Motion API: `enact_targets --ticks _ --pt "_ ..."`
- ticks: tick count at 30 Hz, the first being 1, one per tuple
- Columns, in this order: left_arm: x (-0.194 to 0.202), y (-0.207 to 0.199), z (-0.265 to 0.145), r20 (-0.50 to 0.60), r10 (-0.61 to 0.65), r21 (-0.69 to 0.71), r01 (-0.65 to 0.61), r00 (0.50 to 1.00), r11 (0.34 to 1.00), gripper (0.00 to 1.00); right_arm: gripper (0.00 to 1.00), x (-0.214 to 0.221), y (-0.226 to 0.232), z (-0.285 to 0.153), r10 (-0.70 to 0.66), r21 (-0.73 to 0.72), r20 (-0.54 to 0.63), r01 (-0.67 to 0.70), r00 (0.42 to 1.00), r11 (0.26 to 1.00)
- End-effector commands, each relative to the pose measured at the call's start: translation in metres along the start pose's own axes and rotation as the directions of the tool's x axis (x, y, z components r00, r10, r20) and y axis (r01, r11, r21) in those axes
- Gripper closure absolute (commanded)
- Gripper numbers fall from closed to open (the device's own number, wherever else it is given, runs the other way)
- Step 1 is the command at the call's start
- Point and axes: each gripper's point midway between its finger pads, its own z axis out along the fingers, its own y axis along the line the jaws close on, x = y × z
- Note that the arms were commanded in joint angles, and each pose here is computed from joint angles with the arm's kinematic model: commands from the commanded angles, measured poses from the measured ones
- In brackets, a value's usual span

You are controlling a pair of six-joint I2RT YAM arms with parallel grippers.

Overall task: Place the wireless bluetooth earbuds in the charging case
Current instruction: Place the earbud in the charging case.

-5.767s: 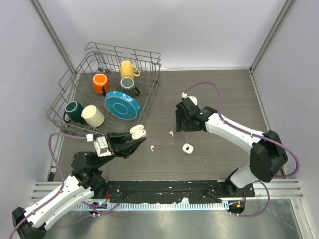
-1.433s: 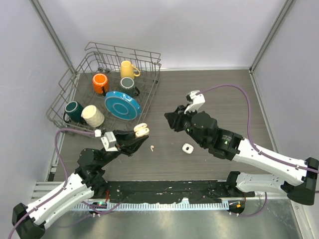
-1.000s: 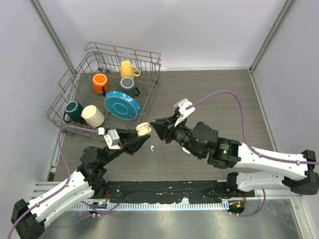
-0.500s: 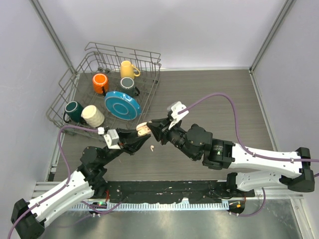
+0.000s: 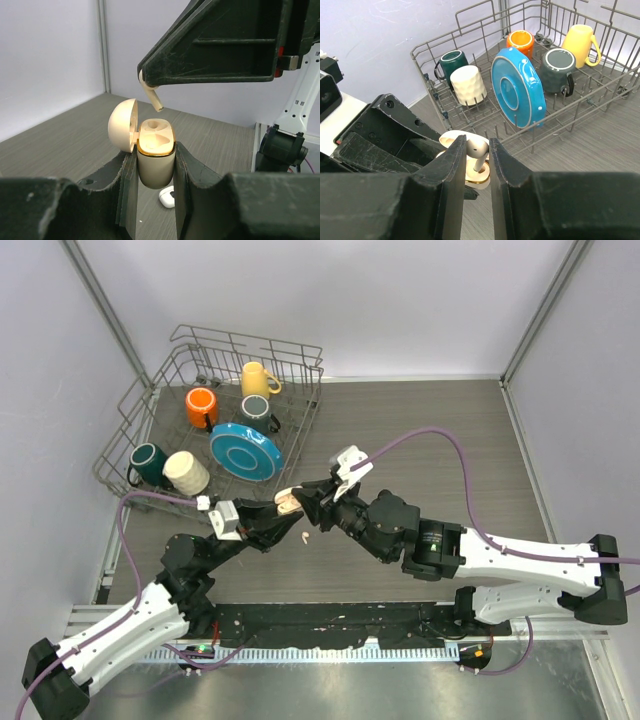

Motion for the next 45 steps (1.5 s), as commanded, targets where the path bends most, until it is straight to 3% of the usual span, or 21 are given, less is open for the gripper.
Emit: enact_targets --ticks 1,45 --pt "-0.034 -0.008 0.007 0.091 0.019 0.038 -0.022 0.996 0.999 1.0 0.99 -0.008 0.001 0.003 0.011 0.003 0.041 -0.011 0.999 1.0" --pt "-0.043 0.013 0.0 0.146 0.015 -0.092 -0.001 0.989 0.996 1.0 0.99 0.017 0.014 -0.007 -0.047 -0.1 -0.075 0.04 0.996 0.994"
